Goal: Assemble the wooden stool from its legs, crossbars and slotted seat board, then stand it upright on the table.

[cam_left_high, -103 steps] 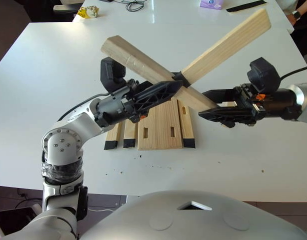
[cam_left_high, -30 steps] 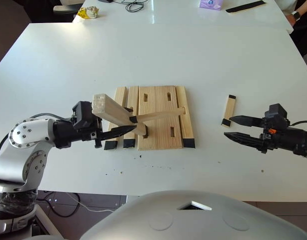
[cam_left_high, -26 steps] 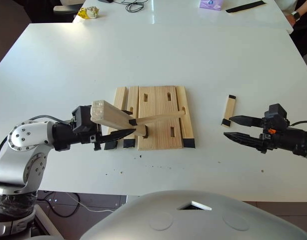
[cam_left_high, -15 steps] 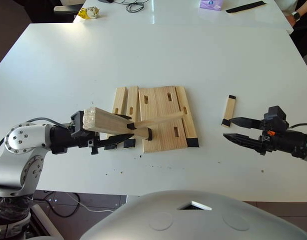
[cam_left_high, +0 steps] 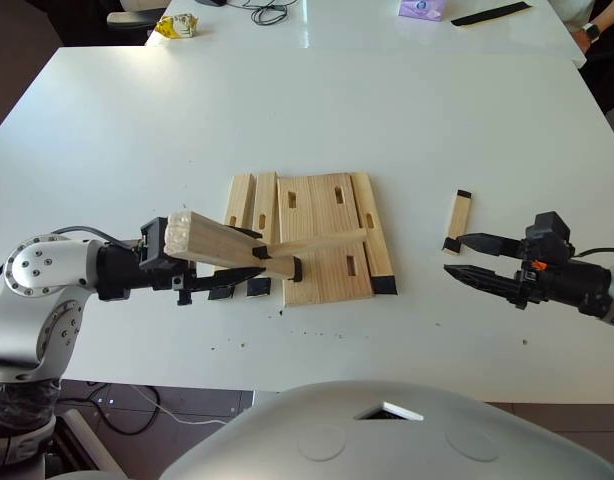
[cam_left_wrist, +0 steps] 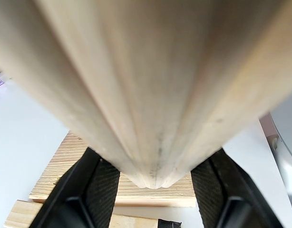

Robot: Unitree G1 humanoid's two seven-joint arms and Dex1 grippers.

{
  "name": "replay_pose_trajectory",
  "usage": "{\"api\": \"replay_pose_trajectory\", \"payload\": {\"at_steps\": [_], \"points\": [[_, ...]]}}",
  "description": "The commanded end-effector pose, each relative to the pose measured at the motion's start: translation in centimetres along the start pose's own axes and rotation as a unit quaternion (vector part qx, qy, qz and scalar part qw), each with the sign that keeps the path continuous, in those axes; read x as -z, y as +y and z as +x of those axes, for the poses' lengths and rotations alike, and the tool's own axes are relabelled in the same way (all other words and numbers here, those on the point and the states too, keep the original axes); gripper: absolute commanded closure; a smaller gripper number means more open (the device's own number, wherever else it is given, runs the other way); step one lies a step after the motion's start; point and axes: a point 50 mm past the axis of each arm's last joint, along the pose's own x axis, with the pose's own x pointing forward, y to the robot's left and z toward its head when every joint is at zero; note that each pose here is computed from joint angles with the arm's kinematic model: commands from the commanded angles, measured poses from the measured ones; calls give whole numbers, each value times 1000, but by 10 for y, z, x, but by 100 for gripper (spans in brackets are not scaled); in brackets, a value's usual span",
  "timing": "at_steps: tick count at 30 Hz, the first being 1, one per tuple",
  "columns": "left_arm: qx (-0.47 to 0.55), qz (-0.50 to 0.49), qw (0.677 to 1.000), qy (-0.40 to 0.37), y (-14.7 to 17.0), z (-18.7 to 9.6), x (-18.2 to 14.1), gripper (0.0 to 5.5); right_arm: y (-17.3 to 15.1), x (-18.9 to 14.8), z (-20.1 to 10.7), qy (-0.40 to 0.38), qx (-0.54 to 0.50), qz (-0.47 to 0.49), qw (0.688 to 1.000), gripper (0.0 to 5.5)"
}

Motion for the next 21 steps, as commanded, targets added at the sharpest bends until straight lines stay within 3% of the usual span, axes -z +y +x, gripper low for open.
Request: {"api": "replay_pose_trajectory", "payload": {"at_steps": [1, 21], "points": [[25, -24, 999, 32, -1, -3, 1, 342, 2, -2, 1, -8, 2, -7, 1000, 209], [75, -6, 995, 69, -3, -5, -1, 342, 3, -2, 5, -18, 5, -7, 1000, 209]]}}
